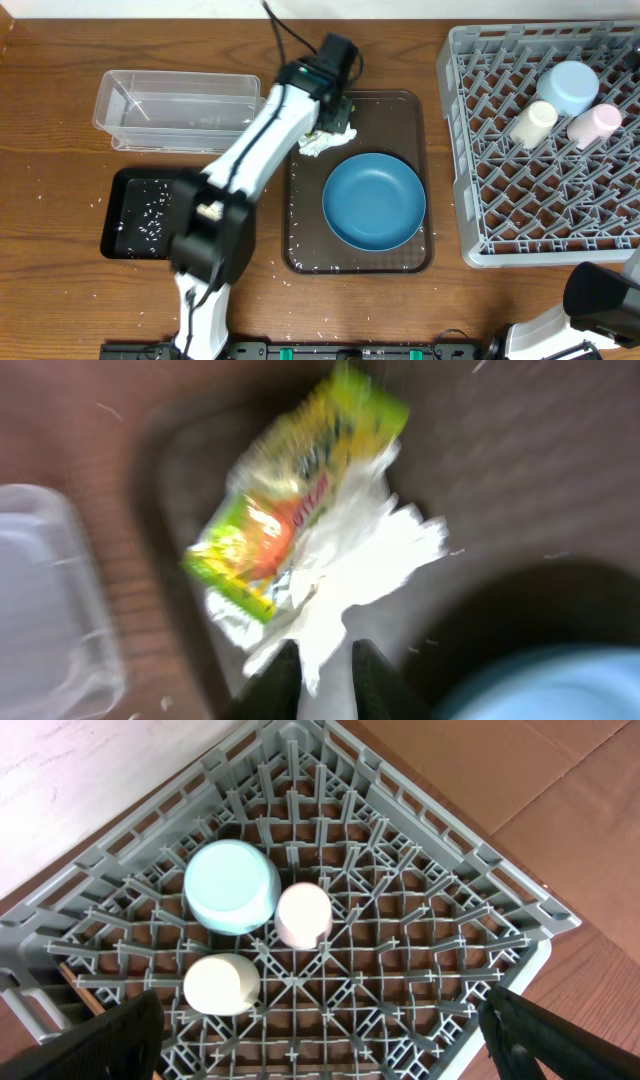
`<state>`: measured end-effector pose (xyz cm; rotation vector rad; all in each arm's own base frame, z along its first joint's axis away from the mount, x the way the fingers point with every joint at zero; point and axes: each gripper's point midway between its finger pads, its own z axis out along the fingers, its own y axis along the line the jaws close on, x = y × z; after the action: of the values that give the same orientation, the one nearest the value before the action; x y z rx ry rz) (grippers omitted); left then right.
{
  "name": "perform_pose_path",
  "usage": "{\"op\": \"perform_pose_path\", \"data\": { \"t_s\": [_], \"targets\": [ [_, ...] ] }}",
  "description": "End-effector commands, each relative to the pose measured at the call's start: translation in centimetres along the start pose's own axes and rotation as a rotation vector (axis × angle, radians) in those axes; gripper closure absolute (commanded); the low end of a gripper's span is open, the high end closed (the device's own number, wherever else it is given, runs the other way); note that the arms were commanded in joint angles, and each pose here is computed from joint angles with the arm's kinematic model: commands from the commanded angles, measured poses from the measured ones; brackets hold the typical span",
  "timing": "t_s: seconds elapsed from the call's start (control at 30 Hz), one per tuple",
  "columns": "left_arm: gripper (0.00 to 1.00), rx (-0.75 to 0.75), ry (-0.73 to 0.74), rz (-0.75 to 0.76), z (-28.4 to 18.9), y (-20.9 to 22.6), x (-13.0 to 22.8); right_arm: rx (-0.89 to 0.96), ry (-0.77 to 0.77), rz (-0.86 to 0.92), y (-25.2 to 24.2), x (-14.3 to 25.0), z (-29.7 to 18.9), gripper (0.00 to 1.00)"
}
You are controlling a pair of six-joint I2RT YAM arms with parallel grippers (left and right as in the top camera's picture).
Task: Sort waste into correct bins and load items into the dishwasher rack
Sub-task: 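Lift the tissue and drop it into the clear plastic bin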
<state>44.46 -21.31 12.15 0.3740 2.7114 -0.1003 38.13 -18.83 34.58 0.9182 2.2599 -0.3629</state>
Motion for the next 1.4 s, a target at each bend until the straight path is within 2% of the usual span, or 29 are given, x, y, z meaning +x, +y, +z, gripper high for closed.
{"op": "perform_pose_path", "data": {
  "t_s": [0.0, 0.07, 0.1, 0.17, 0.3, 0.43, 0.77, 0.87, 1.0, 1.1, 1.2, 1.37],
  "targets": [
    [0.89, 0.005, -0.103, -0.057, -4.9, 1.2, -1.8, 0.020, 0.000, -0.011, -0.4, -0.1, 0.2, 0.01],
    [0.87, 0.004, -0.122, -0.066, -6.0, 1.7, -2.0, 0.020, 0.000, -0.011, -0.4, -0.1, 0.2, 0.01],
    [0.83, 0.003, -0.124, -0.071, -6.2, 1.9, -2.1, 0.020, 0.000, -0.011, -0.4, -0.1, 0.2, 0.01],
    [0.66, -0.001, -0.116, -0.075, -6.1, 2.2, -1.9, 0.020, 0.000, -0.011, -0.4, -0.1, 0.2, 0.01],
    [0.59, 0.001, -0.048, -0.066, -3.6, 1.8, -0.5, 0.020, 0.000, -0.011, -0.4, -0.1, 0.2, 0.01],
    [0.44, 0.026, 0.042, -0.057, 0.1, 1.0, 1.2, 0.020, 0.000, -0.011, -0.4, -0.1, 0.2, 0.01],
    [0.44, -0.002, 0.214, -0.050, 8.2, 1.0, 5.0, 0.020, 0.000, -0.011, -0.4, -0.1, 0.2, 0.01],
    [0.46, 0.007, 0.232, -0.051, 8.8, 0.9, 5.5, 0.020, 0.000, -0.011, -0.4, -0.1, 0.2, 0.01],
    [0.73, 0.021, 0.225, -0.053, 8.6, 0.6, 5.3, 0.020, 0.000, -0.011, -0.4, -0.1, 0.2, 0.01],
    [0.87, 0.025, 0.203, -0.054, 7.6, 0.6, 4.7, 0.020, 0.000, -0.011, -0.4, -0.1, 0.2, 0.01],
    [0.93, 0.034, 0.156, -0.058, 5.0, 0.5, 3.5, 0.020, 0.000, -0.011, -0.4, -0.1, 0.2, 0.01],
    [0.94, 0.057, 0.027, -0.077, -1.5, 0.5, 1.0, 0.020, 0.000, -0.011, -0.4, -0.1, 0.2, 0.01]
  ]
}}
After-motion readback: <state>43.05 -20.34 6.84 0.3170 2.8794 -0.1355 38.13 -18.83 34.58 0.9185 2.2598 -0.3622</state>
